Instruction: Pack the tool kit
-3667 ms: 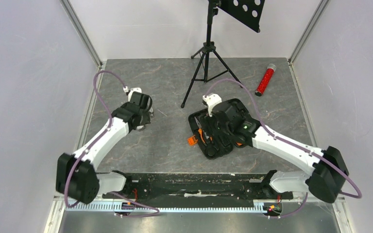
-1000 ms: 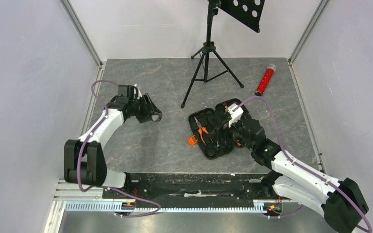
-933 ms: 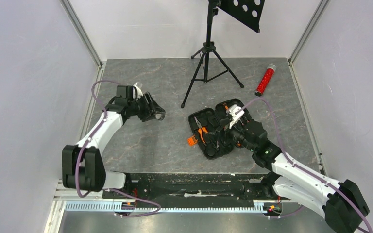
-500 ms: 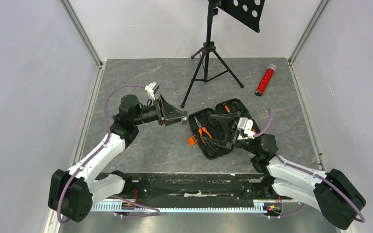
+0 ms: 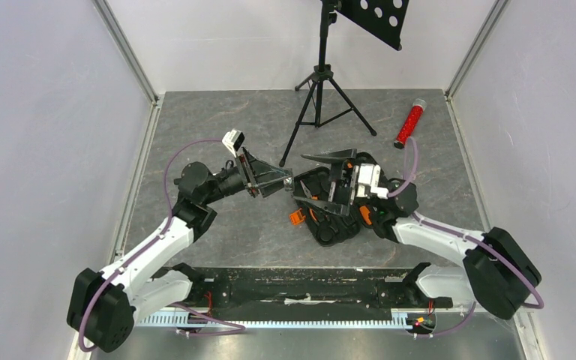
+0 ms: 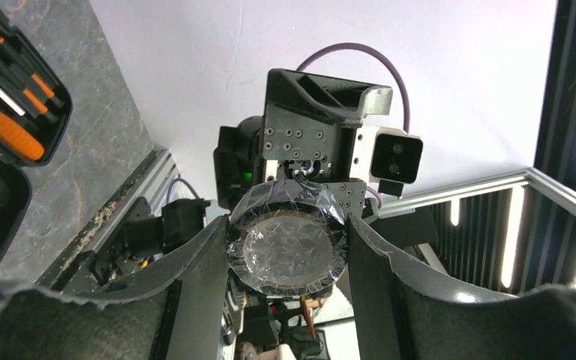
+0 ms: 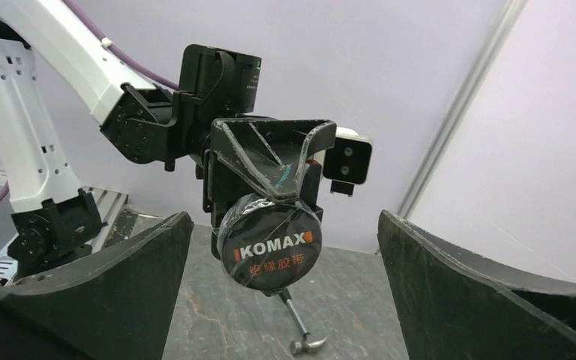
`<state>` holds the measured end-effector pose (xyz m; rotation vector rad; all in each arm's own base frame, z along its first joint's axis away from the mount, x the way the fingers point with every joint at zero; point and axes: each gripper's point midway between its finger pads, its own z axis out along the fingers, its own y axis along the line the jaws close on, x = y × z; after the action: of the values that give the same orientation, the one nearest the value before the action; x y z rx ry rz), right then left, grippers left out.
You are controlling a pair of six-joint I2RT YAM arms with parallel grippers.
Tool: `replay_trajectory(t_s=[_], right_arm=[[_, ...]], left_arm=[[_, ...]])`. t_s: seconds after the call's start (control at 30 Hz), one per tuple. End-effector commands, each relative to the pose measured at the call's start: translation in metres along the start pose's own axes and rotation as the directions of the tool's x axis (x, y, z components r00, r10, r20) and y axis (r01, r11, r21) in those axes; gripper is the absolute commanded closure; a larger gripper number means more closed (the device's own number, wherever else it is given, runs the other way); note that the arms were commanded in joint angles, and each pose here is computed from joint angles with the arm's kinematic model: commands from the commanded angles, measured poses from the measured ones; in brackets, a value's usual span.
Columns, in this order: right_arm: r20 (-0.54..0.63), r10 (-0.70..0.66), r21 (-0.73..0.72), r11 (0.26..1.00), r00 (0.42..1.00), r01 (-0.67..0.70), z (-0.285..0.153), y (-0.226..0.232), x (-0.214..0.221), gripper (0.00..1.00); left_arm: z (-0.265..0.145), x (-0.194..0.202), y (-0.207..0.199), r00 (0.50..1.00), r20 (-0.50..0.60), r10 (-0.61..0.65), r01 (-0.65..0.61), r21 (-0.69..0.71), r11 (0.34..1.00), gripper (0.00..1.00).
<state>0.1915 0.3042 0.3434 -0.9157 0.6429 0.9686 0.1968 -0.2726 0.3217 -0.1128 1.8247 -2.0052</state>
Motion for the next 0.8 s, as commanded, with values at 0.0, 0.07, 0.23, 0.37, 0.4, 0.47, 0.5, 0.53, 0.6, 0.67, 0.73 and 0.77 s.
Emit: replay_trajectory(t_s=[0.0,0.07,0.23,0.37,0.4,0.47,0.5,0.53,0.6,0.67,0.73,0.77], right_arm=[[0.081,-0.025,-0.129,0.991,0.996,0.036,0.019,0.009,-0.022,0.03],[0.073,-0.008,-0.164,0.986,0.997,0.02,0.022,0.011,-0.017,0.04],[0.067,0.018,-0.199,0.98,0.998,-0.004,0.028,0.013,-0.013,0.07],[0.062,0.026,-0.233,0.972,0.998,-0.011,0.03,0.016,-0.011,0.12],[0.058,0.033,-0.237,0.971,0.998,-0.019,0.031,0.016,-0.01,0.13],[0.053,0.039,-0.244,0.969,0.998,-0.025,0.031,0.016,-0.008,0.16],[0.051,0.044,-0.249,0.968,0.998,-0.03,0.032,0.016,-0.008,0.18],[0.05,0.047,-0.249,0.968,0.998,-0.033,0.033,0.015,-0.007,0.2],[0.045,0.055,-0.245,0.969,0.997,-0.043,0.033,0.013,-0.005,0.24],[0.043,0.062,-0.248,0.967,0.997,-0.05,0.033,0.013,-0.005,0.28],[0.041,0.066,-0.254,0.966,0.997,-0.054,0.033,0.013,-0.005,0.31],[0.037,0.07,-0.256,0.965,0.997,-0.059,0.033,0.013,-0.004,0.32]], left_arm=[[-0.004,-0.006,-0.032,0.998,0.058,-0.017,0.011,0.104,0.995,0.53],[-0.004,-0.006,-0.036,0.998,0.058,-0.015,0.009,0.111,0.994,0.53],[-0.004,-0.005,-0.037,0.998,0.055,-0.019,0.013,0.115,0.993,0.54],[-0.004,-0.005,-0.034,0.998,0.051,-0.021,0.015,0.111,0.994,0.54],[-0.004,-0.005,-0.033,0.999,0.049,-0.019,0.014,0.111,0.994,0.54],[-0.004,-0.003,-0.034,0.999,0.045,-0.015,0.01,0.115,0.993,0.54],[-0.004,-0.003,-0.035,0.999,0.042,-0.012,0.007,0.116,0.993,0.54],[-0.004,-0.002,-0.035,0.999,0.039,-0.009,0.004,0.118,0.993,0.54],[-0.005,-0.001,-0.036,0.999,0.035,-0.004,-0.001,0.12,0.993,0.54],[-0.005,0.0,-0.036,0.999,0.033,-0.003,-0.001,0.12,0.993,0.54],[-0.005,0.0,-0.036,0.999,0.033,-0.004,0.0,0.12,0.993,0.54],[-0.005,0.0,-0.037,0.999,0.033,-0.003,-0.001,0.122,0.993,0.54]])
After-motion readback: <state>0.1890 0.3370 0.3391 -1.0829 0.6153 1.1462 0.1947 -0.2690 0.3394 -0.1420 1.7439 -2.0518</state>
